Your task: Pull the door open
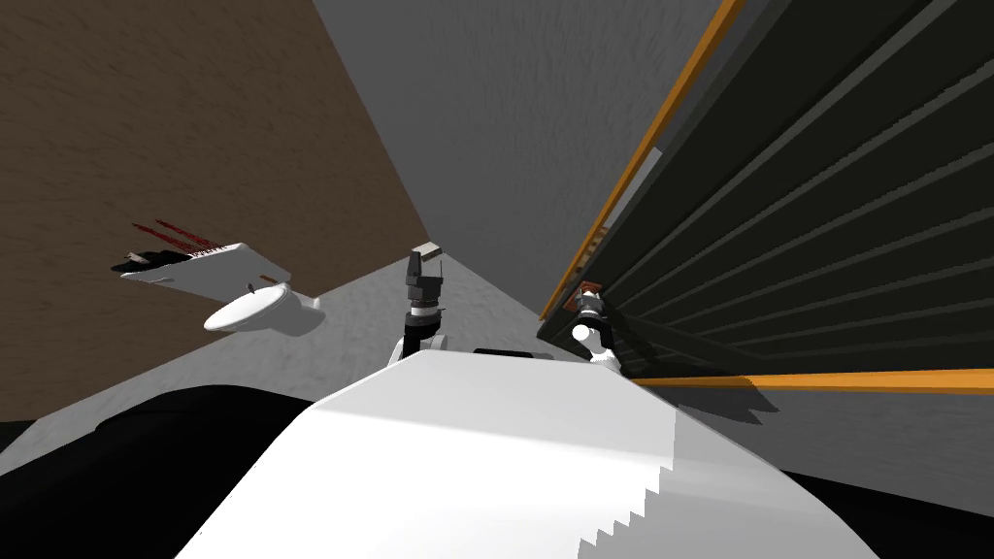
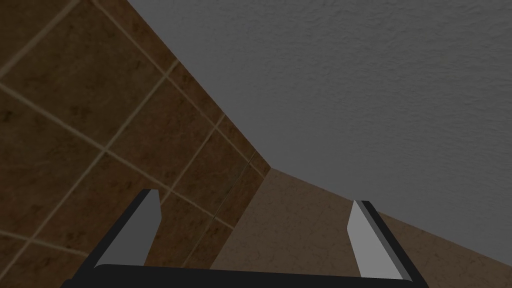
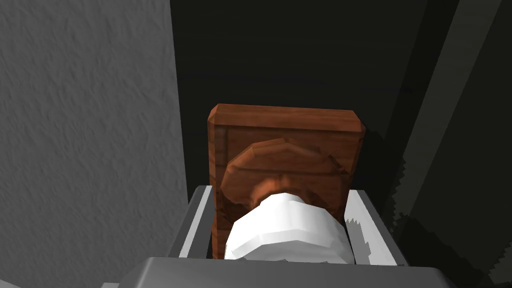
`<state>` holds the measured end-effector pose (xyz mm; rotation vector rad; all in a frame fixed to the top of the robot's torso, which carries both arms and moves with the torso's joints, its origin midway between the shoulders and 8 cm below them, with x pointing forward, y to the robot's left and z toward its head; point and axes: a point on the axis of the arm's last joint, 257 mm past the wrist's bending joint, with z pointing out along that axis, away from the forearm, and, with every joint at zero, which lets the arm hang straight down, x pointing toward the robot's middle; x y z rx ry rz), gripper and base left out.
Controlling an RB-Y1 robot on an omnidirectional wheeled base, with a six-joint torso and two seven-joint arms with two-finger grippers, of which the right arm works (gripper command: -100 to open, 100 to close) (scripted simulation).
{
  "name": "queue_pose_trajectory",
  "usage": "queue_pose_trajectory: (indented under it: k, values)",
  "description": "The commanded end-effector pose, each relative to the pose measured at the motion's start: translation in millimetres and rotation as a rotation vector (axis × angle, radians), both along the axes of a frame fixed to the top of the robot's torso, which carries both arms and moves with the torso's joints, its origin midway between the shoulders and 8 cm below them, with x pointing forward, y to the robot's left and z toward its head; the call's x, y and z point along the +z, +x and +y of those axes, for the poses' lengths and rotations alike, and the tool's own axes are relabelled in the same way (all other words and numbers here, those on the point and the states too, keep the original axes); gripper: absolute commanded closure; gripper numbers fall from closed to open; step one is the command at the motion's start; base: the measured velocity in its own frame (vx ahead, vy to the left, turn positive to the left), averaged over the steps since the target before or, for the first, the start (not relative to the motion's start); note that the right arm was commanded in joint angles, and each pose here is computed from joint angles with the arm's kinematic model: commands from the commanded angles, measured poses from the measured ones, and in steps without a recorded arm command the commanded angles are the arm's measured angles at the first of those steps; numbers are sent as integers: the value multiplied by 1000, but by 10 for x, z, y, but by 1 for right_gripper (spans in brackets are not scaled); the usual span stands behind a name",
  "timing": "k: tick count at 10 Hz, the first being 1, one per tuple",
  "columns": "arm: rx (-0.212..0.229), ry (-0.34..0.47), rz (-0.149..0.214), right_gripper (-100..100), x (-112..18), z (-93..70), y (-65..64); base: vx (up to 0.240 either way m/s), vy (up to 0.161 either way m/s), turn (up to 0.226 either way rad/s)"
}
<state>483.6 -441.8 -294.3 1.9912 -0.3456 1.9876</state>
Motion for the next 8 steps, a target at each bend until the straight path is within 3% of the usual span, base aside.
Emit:
queue_pose_trajectory:
  k: [1, 4, 8]
  values:
    - [1, -1, 0, 100, 1, 6, 1, -19, 5, 7]
    - [1, -1, 0, 100, 1, 6, 1, -4, 1, 0]
    - [38, 16, -3, 100, -8, 46, -30, -213, -40, 152]
